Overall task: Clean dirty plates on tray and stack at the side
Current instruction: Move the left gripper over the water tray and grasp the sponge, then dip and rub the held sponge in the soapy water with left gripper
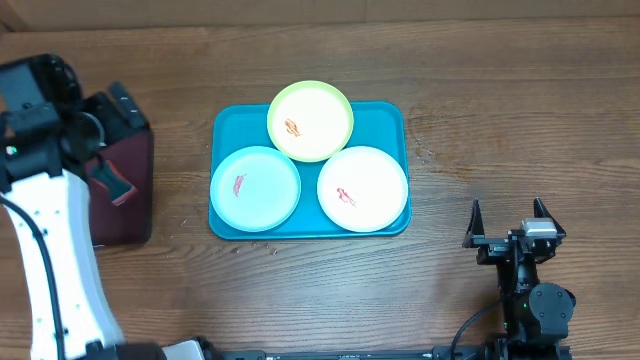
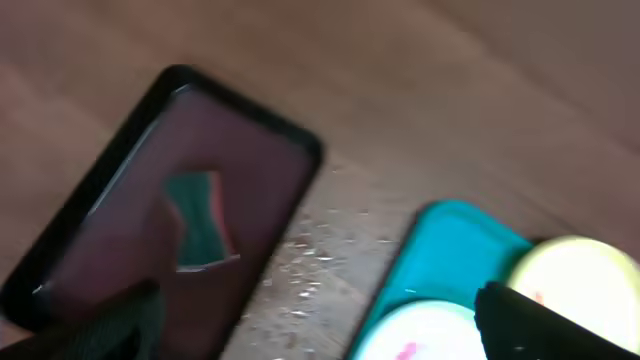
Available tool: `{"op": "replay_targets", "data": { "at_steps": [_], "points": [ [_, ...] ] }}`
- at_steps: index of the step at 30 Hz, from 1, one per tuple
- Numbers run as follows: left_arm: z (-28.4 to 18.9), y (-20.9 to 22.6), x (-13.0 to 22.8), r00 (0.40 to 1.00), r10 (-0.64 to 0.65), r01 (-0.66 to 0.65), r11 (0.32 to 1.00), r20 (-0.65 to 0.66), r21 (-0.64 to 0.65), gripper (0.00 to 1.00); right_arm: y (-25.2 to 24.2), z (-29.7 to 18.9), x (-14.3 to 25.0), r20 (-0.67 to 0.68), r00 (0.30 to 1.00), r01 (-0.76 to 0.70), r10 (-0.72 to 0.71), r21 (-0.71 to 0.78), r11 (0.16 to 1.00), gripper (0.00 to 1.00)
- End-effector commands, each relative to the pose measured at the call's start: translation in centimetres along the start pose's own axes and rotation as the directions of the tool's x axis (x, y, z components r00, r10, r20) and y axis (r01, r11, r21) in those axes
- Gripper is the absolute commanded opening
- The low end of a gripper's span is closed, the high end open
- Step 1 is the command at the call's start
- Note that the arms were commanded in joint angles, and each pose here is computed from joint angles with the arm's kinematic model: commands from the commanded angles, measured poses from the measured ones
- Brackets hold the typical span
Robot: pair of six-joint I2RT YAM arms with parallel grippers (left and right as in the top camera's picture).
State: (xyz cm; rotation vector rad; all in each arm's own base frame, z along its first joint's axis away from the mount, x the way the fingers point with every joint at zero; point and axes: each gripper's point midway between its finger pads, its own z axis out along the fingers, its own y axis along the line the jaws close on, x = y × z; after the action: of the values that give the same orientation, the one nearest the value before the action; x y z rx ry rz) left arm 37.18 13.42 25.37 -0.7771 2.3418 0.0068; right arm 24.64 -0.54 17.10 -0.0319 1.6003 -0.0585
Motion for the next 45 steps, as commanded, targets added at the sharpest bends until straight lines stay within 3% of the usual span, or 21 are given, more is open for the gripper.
{"op": "replay_targets", "data": {
  "at_steps": [1,6,13,20,23,28,35,37,38,39,41,43,45],
  "points": [
    [2.7,3.8,-0.7,0.998,-0.064,0.061,0.988,-0.02,-0.139,1.0,-0.1,0.0,0.1,0.005,1.0,0.0,0.0,0.003,1.0,1.0],
    [7.3,9.3,0.0,0.974,-0.22,0.195,0.933,-0.049,-0.302,1.0,-0.1,0.0,0.1,0.005,1.0,0.0,0.0,0.003,1.0,1.0],
    [13.1,12.5,2.7,0.933,-0.325,0.26,0.906,-0.156,-0.335,1.0,-0.1,0.0,0.1,0.005,1.0,0.0,0.0,0.003,1.0,1.0],
    [17.6,12.3,3.8,0.928,-0.31,0.246,0.926,-0.206,-0.286,1.0,-0.1,0.0,0.1,0.005,1.0,0.0,0.0,0.003,1.0,1.0],
    [19.4,11.4,4.2,0.931,-0.287,0.232,0.942,-0.227,-0.242,0.96,-0.1,0.0,0.1,0.005,1.0,0.0,0.0,0.003,1.0,1.0],
    [21.6,11.6,6.0,0.918,-0.288,0.219,0.941,-0.274,-0.257,0.93,-0.1,0.0,0.1,0.005,1.0,0.0,0.0,0.003,1.0,1.0],
    [23.0,12.2,7.8,0.908,-0.266,0.179,0.946,-0.325,-0.272,0.81,-0.1,0.0,0.1,0.005,1.0,0.0,0.0,0.003,1.0,1.0],
    [23.0,12.3,7.7,0.913,-0.24,0.156,0.952,-0.329,-0.262,0.7,-0.1,0.0,0.1,0.005,1.0,0.0,0.0,0.003,1.0,1.0],
    [23.1,12.3,7.7,0.917,-0.22,0.137,0.957,-0.332,-0.255,0.59,-0.1,0.0,0.1,0.005,1.0,0.0,0.0,0.003,1.0,1.0],
    [23.1,12.3,7.6,0.92,-0.201,0.119,0.961,-0.335,-0.248,0.42,-0.1,0.0,0.1,0.005,1.0,0.0,0.0,0.003,1.0,1.0],
    [23.1,12.3,7.6,0.922,-0.187,0.106,0.964,-0.339,-0.243,0.18,-0.1,0.0,0.1,0.005,1.0,0.0,0.0,0.003,1.0,1.0],
    [23.1,12.3,7.7,0.922,-0.187,0.106,0.964,-0.34,-0.243,0.06,-0.1,0.0,0.1,0.005,1.0,0.0,0.0,0.003,1.0,1.0],
    [23.0,12.3,7.9,0.918,-0.189,0.106,0.964,-0.348,-0.245,0.04,-0.1,0.0,0.1,0.005,1.0,0.0,0.0,0.003,1.0,1.0]
  ]
}}
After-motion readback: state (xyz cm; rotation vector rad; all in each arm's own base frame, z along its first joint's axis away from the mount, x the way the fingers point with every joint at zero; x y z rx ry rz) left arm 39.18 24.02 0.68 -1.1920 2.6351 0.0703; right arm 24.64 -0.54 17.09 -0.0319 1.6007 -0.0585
